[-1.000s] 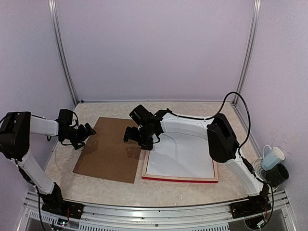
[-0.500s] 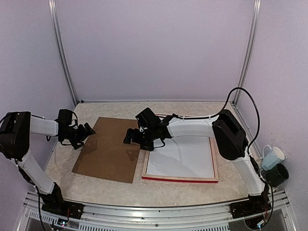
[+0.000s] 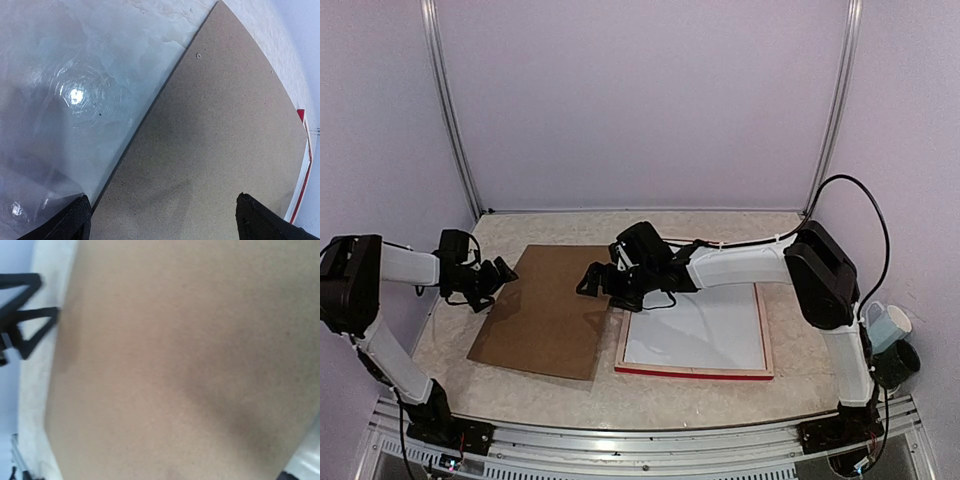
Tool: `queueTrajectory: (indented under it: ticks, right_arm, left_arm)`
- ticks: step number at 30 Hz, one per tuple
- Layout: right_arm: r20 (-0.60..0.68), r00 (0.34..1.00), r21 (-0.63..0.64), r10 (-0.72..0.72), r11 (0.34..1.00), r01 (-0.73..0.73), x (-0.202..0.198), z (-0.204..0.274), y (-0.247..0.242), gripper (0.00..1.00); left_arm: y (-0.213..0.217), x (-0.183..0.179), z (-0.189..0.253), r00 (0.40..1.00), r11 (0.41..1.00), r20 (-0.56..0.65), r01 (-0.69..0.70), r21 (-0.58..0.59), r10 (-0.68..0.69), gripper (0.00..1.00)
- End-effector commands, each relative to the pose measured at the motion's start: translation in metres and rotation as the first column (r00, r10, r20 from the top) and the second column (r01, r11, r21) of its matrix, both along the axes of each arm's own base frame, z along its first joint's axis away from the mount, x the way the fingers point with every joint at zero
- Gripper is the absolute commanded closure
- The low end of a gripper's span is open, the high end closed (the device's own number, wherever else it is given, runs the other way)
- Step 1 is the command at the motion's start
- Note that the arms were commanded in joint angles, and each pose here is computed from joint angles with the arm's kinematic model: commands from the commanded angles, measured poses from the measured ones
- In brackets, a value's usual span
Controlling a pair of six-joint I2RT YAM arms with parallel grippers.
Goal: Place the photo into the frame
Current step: Turn over the backboard.
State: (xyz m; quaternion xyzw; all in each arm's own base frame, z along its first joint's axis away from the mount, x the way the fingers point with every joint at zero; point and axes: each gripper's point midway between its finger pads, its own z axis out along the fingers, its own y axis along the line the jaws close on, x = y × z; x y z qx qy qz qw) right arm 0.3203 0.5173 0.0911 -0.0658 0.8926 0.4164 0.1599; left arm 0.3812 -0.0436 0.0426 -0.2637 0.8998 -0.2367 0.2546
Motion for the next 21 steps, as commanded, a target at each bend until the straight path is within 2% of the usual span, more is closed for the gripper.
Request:
queueTrajectory:
  ticks: [1,21]
  right_arm:
    - [0.172,0.982,0.24,0.074,0.964,-0.115,-0.012,0.093,0.025,0.01]
    - [0.322,0.939,0.38,0.12,0.892,-0.245,-0.028,0.161,0.026,0.01]
  left_arm:
    - [-0.023,-0.016,0.001,0.998,0.993,-0.032,0.046,-0.107,-0.05,0.01]
    - [-0.042,-0.022,0.024,0.997,0.985,0.012,0.079,-0.153,-0.078,0.01]
